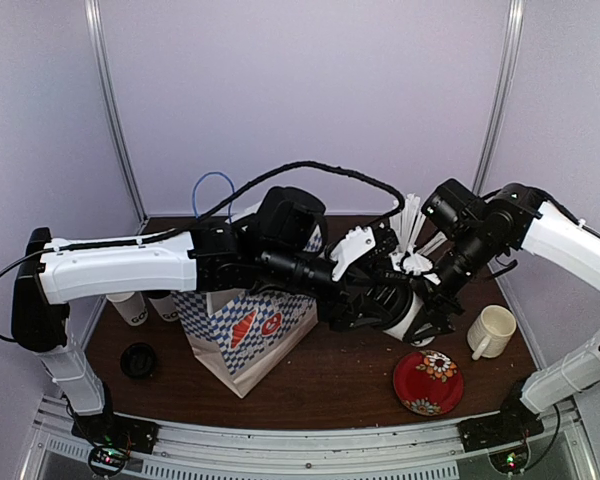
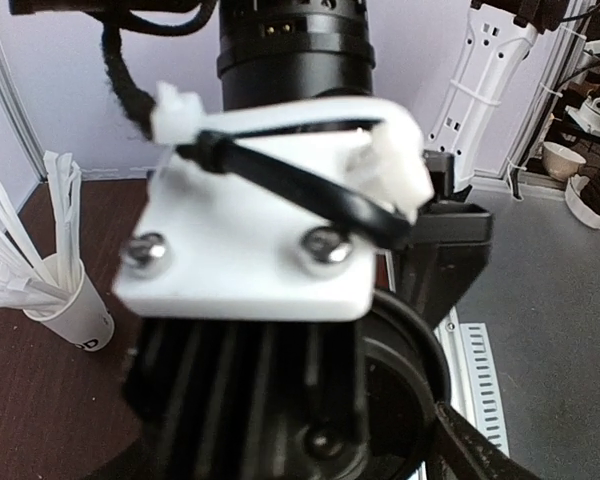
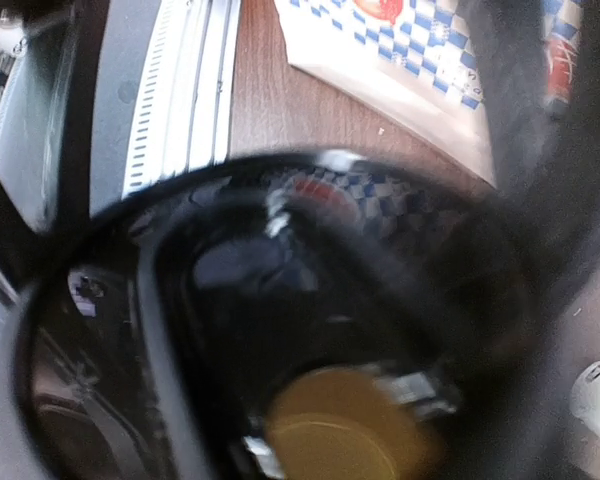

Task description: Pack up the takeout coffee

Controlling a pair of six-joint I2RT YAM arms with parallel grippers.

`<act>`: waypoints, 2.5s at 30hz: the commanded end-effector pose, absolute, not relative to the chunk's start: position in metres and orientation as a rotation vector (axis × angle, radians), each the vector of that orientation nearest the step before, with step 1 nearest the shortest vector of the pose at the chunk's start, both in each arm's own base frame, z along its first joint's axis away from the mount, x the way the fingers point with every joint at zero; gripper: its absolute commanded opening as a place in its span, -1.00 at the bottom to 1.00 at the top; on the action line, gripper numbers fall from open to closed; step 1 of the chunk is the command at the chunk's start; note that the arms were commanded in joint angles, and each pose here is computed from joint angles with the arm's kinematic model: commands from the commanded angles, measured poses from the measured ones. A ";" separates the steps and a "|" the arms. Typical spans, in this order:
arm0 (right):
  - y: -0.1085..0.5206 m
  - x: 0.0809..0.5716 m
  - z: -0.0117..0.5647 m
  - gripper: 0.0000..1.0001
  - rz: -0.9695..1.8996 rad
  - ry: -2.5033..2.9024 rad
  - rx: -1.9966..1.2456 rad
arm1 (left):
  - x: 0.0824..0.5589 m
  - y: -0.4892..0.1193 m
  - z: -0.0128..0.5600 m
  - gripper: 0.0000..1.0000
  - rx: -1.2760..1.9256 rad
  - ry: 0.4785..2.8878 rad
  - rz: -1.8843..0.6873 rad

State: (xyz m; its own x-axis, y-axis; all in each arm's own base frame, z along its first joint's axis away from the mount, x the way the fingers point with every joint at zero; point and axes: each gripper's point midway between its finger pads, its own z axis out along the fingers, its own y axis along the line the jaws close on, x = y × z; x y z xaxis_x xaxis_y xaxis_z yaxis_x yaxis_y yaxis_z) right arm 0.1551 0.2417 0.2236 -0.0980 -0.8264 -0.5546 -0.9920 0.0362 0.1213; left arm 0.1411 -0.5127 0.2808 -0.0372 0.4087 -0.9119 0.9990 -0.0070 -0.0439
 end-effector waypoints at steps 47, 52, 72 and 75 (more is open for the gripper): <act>0.390 0.362 0.298 -0.14 0.592 2.103 -1.250 | 0.086 -0.341 0.240 0.30 1.533 1.957 -0.536; 0.375 0.355 0.296 -0.93 0.553 2.170 -1.221 | 0.084 -0.318 0.230 0.27 1.515 2.063 -0.478; 0.296 0.329 0.291 -1.00 0.537 2.356 -1.019 | 0.126 -0.193 0.184 0.31 0.944 2.569 0.035; 0.294 0.327 0.293 -1.00 0.547 2.352 -1.016 | 0.134 -0.177 0.175 0.32 0.837 2.644 0.067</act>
